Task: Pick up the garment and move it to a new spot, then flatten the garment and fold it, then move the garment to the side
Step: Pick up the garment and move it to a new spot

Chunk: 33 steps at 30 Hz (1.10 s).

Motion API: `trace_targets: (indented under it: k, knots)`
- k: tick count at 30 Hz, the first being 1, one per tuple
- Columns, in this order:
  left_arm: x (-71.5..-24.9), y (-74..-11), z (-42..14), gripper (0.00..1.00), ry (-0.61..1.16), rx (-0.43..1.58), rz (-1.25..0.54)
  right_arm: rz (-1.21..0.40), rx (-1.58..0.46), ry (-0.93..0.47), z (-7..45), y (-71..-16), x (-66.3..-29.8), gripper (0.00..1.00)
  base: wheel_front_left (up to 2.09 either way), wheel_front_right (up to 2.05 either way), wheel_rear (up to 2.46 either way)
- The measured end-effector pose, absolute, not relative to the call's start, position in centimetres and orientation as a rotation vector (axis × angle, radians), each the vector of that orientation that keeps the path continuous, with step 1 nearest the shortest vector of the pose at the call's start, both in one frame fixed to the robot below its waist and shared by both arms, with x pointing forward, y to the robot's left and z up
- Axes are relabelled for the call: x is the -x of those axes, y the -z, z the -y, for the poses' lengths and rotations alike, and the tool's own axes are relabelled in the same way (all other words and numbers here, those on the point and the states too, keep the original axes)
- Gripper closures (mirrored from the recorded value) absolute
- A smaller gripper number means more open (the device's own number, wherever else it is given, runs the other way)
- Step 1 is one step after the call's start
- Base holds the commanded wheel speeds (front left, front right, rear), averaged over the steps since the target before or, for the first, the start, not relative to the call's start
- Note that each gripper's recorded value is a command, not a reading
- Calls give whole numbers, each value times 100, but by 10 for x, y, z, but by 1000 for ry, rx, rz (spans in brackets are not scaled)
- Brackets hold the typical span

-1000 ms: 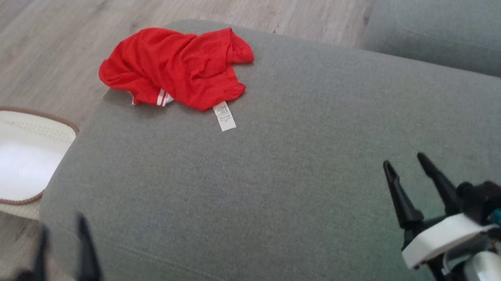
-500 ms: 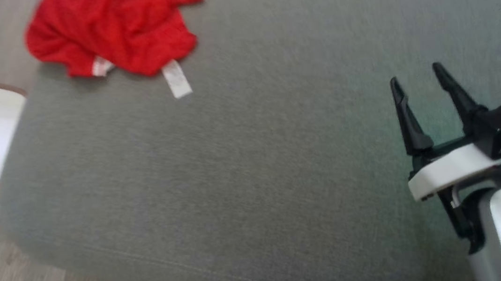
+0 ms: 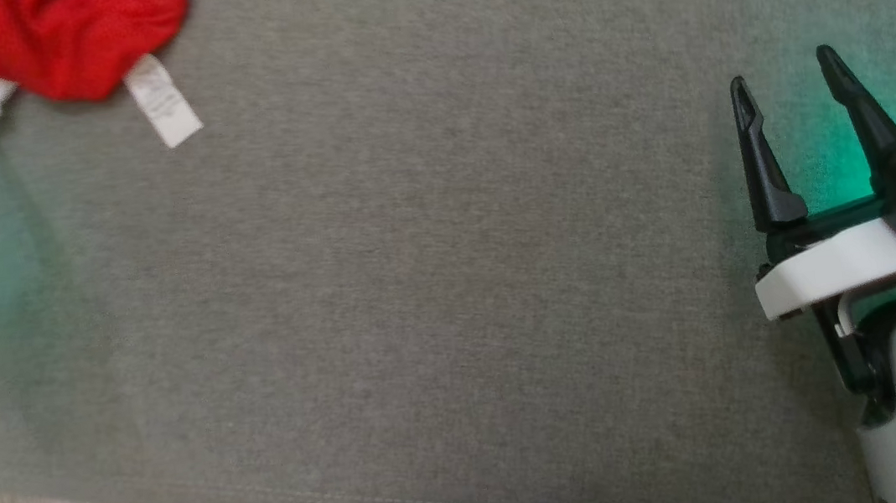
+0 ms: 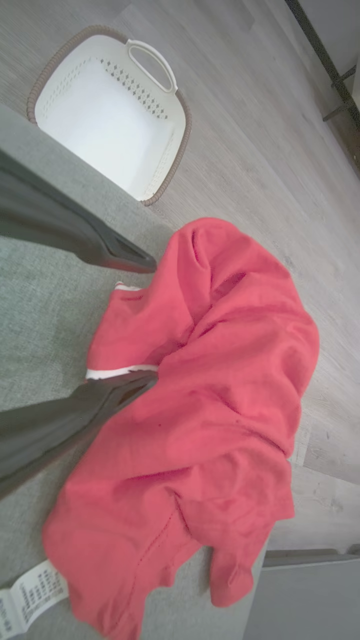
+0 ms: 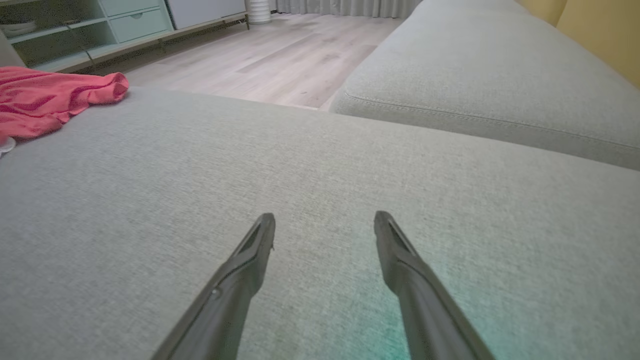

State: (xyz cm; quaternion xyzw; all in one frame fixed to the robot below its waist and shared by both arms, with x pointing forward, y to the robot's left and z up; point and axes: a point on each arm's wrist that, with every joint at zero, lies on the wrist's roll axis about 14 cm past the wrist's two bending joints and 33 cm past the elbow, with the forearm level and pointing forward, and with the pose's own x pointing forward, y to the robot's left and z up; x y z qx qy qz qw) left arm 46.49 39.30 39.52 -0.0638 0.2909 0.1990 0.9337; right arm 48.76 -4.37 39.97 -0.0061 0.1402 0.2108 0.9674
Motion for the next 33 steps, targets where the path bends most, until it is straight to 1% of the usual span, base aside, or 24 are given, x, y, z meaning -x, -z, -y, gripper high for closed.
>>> trace_targets:
  k: [6, 11, 12, 13, 14, 15, 21, 24, 29, 33]
  knots:
    - [-478, -359, -388, 0, -422, 139, -666, -332, 13, -394, 56, -379, -489, 0, 0, 0, 0]
    - [-476, -341, -385, 0, -429, 145, -725, -332, 14, -383, 60, -376, -492, 0, 0, 0, 0]
    - [-476, -339, -384, 9, -425, 147, -734, -332, 15, -381, 61, -376, -492, 0, 0, 0, 0]
    - [-476, -338, -384, 51, -423, 149, -742, -332, 16, -378, 62, -377, -492, 0, 0, 0, 0]
    - [-476, -338, -385, 69, -425, 150, -745, -330, 17, -377, 63, -377, -492, 0, 0, 0, 0]
    - [-477, -339, -385, 100, -423, 150, -746, -330, 17, -375, 63, -378, -492, 0, 0, 0, 0]
    - [-475, -351, -393, 100, -419, 109, -717, -302, 1, -370, 65, -387, -491, 0, 0, 0, 0]
    - [-476, -370, -404, 100, -423, 60, -677, -280, -19, -366, 66, -395, -490, 0, 0, 0, 0]
    - [-492, -434, -429, 100, -422, -59, -544, -231, -56, -356, 69, -414, -486, 0, 0, 0, 0]
    - [-505, -492, -432, 100, -378, -158, -431, -189, -84, -336, 76, -432, -479, 0, 0, 0, 0]
